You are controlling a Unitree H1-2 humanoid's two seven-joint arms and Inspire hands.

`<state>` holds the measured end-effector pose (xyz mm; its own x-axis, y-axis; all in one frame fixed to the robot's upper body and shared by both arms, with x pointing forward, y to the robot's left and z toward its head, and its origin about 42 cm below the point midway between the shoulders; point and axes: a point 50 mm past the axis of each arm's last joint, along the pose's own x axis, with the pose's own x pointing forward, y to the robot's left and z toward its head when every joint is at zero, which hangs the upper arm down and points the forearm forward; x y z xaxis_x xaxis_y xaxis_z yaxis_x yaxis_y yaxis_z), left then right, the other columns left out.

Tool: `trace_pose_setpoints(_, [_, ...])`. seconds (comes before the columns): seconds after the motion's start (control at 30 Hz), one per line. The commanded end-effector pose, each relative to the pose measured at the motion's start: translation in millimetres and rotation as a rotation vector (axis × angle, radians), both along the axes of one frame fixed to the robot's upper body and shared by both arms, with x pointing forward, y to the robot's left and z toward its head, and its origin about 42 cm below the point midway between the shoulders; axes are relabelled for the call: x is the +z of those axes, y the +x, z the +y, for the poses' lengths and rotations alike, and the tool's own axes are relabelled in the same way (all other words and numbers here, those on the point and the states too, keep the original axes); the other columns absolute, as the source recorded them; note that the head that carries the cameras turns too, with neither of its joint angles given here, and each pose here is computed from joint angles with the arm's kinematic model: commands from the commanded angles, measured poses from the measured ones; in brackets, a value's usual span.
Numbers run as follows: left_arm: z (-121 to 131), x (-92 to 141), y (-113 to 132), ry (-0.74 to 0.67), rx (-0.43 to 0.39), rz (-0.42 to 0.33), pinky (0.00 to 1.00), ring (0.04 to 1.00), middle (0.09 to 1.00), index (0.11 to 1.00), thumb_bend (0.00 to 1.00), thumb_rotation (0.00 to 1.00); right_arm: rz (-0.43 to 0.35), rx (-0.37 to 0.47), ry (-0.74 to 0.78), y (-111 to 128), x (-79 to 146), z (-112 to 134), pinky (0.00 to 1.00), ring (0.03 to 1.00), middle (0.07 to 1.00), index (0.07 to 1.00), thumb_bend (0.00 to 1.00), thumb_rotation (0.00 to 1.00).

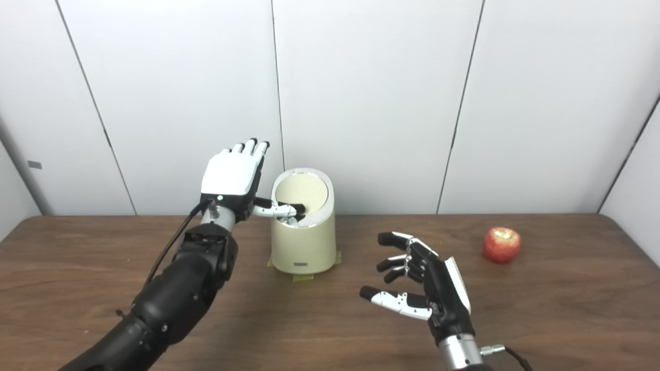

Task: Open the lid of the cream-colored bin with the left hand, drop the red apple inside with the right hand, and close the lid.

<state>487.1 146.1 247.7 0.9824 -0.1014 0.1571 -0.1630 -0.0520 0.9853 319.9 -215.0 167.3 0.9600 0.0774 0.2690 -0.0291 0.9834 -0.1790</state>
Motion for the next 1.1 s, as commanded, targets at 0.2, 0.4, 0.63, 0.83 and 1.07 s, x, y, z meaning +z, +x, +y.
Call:
trace_pose_setpoints(0.2, [13, -17, -4, -0.35, -0.058, 0.117, 0.96, 0.984, 0.996, 0.991, 0.73, 0.37, -0.093, 0.016, 0.0, 6, 21, 2, 0.43, 0.55, 0.733, 0.685, 0.61, 0.15])
trace_pose_setpoints(0.4, [19, 2, -9, -0.801, -0.176, 0.061, 0.69, 0.909, 0.979, 1.0, 0.65, 0.48, -0.09, 0.019, -0.003, 6, 20, 3, 0.43, 0.546, 0.721, 0.68, 0.61, 0.15])
trace_pose_setpoints(0.63, [34, 6, -25, -0.988, -0.252, -0.021, 0.72, 0.85, 0.923, 0.975, 0.59, 0.49, -0.087, 0.022, 0.002, 6, 19, 2, 0.44, 0.548, 0.705, 0.678, 0.61, 0.15])
trace_pose_setpoints(0.83, [51, -9, -47, -1.053, -0.238, -0.028, 0.72, 0.819, 0.903, 0.937, 0.57, 0.52, -0.088, 0.025, 0.001, 6, 18, 2, 0.43, 0.545, 0.712, 0.675, 0.61, 0.16])
trace_pose_setpoints(1.07, [71, -32, -76, -1.187, -0.261, -0.017, 0.74, 0.807, 0.844, 0.871, 0.54, 0.47, -0.089, 0.027, 0.001, 8, 17, 0, 0.42, 0.545, 0.721, 0.678, 0.61, 0.17])
